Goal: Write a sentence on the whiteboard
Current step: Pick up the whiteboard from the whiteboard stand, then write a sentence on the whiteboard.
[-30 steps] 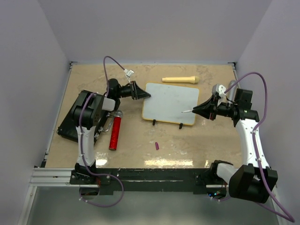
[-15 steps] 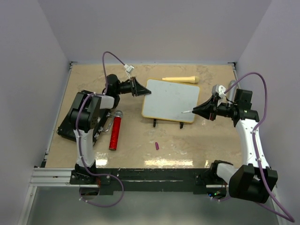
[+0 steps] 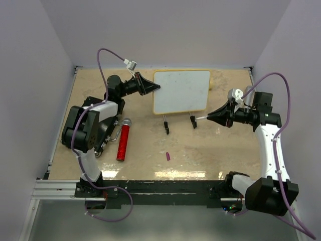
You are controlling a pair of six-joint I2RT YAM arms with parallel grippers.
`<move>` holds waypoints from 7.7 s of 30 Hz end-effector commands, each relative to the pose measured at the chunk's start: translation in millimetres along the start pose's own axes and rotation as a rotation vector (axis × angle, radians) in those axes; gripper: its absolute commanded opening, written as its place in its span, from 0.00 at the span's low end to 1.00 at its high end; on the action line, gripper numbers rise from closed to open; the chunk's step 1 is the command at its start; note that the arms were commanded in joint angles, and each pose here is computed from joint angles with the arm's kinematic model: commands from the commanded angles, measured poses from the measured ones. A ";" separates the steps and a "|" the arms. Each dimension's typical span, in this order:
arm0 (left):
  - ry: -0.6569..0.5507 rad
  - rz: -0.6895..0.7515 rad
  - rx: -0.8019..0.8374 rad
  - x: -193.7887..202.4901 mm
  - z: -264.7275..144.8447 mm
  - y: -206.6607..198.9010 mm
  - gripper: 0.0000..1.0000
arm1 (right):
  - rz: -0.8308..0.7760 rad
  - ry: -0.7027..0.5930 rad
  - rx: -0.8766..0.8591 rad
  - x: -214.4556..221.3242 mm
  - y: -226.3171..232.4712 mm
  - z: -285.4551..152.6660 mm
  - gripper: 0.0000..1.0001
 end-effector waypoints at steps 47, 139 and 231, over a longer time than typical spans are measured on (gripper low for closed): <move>-0.182 0.257 -0.169 99.6 -29.3 -143.6 0.00 | -0.189 -0.045 0.036 -32.2 23.1 -1.5 0.00; -0.185 -0.147 -0.371 170.7 -22.1 -148.7 0.00 | -0.257 0.082 -0.017 -19.9 23.5 86.8 0.00; -0.174 -0.098 -0.345 172.1 -21.4 -150.7 0.00 | -0.253 0.112 -0.041 -5.2 31.4 102.8 0.00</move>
Point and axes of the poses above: each gripper's point midway between its finger pads, its own z axis out along the fingers, its own y axis along the line the jaws close on, x = y × z, the point moved 9 cm from there along -z, back along the fingers, and after that the axes turned 5 degrees about z, right-handed, at the moved point
